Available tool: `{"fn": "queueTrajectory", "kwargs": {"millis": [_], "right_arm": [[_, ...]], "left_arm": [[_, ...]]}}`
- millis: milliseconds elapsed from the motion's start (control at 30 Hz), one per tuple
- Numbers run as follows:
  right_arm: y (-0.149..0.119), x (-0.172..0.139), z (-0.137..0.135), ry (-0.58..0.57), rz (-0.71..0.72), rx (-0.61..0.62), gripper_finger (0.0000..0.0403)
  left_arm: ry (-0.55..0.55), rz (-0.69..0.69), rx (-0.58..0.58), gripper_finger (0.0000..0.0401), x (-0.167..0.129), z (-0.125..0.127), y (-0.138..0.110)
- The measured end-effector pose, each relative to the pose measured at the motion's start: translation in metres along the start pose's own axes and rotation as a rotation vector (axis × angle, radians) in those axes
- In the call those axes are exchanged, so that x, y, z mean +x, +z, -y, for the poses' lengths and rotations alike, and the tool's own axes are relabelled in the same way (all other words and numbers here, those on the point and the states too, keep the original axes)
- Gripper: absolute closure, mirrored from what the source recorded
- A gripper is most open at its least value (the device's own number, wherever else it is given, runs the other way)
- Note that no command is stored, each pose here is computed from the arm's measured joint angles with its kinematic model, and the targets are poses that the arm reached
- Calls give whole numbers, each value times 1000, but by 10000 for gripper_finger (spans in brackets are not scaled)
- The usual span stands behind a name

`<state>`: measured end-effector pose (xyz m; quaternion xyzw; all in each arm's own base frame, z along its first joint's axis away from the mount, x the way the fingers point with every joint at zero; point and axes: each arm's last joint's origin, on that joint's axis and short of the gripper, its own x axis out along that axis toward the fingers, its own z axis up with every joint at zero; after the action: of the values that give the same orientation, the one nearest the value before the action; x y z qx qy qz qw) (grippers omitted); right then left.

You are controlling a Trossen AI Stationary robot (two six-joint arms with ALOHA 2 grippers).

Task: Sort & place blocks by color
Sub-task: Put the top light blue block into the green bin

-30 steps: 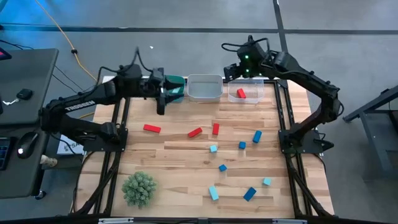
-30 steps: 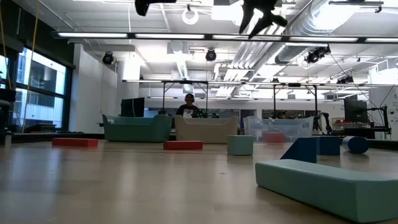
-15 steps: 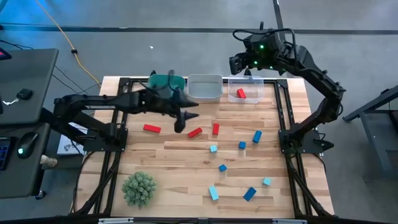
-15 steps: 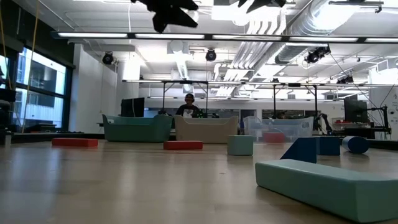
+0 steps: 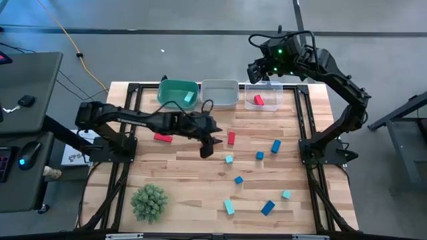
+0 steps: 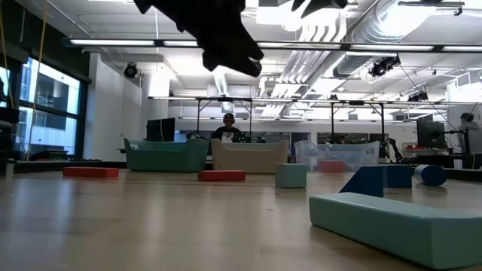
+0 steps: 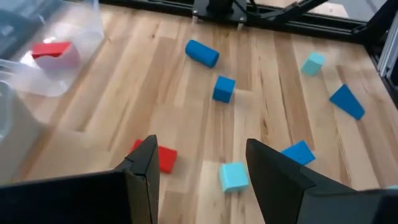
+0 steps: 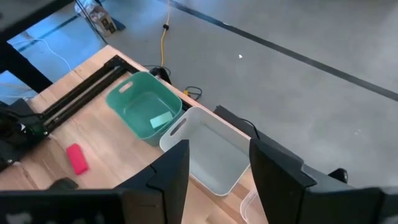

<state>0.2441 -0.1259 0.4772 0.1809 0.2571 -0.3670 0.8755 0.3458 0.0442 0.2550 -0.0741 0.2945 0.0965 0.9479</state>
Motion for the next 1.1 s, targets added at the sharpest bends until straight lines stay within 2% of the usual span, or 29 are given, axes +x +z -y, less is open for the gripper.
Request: {"fn": "queueTrajectory", "kwargs": {"millis": [300,500,833,1100], "right_arm": [[-2,0,1,-7,-18,-5,245],[-4,0,1,-16,-44,-12,245],[-6,0,2,-20,-56,-15,245],[-6,1,2,-20,-57,-14,245]], "left_arm": [[-15,-31,-90,240,40,9,-18],[-9,-102,-167,240,60,13,-35],[26,-159,-144,240,79,28,-56],[44,-143,-135,240,78,33,-56]]}}
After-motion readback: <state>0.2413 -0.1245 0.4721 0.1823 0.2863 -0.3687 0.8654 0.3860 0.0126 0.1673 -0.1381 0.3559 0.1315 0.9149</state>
